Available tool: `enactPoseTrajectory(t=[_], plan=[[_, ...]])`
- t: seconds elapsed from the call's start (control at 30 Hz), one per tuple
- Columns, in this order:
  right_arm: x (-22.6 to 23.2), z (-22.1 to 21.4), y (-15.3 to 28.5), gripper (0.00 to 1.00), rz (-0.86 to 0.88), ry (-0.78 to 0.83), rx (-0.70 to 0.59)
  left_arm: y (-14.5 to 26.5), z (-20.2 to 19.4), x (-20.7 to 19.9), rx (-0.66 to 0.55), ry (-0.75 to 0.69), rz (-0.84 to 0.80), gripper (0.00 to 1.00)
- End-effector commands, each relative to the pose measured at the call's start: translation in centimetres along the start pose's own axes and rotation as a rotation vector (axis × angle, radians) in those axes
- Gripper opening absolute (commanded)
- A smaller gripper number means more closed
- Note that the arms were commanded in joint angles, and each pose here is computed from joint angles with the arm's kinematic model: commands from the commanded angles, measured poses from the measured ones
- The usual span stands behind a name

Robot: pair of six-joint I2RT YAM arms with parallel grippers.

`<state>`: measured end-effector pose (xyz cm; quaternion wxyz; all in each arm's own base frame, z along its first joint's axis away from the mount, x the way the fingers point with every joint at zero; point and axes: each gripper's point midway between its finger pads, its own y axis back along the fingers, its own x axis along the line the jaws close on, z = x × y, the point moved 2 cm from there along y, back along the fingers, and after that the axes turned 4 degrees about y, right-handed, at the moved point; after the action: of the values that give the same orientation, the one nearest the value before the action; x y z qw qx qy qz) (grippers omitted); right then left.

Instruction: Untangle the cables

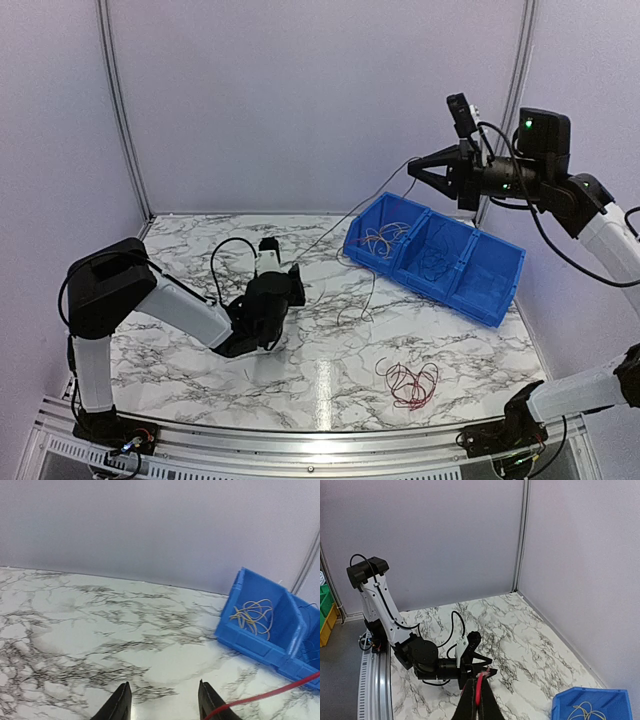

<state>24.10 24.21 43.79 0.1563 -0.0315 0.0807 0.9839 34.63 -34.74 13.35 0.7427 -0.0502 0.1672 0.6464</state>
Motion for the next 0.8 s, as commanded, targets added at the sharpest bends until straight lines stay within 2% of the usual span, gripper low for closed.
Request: enactPoseTrajectory(t=[0.0,0.2,0.5,0.77], plan=[[1.2,3.5,2.1,0.00,0.041,0.021,-0.085,0.5,3.5,4.5,-0.049,0.065,0.098,0.47],[0.6,2.3,1.6,0.00,0.030,-0.007,-0.075,1.8,3.0,8.7,-0.025,0.037,0.157,0.48],[-1.4,1.5,1.8,0.00,-0.086,-0.001,-0.051,3.1,0.1,9.7,0.073,0.108,0.100,0.52],[-3.6,5.7,4.5,0.00,-0.257,0.096,-0.094,4.9,-0.8,11.7,0.109,0.135,0.103,0.54]])
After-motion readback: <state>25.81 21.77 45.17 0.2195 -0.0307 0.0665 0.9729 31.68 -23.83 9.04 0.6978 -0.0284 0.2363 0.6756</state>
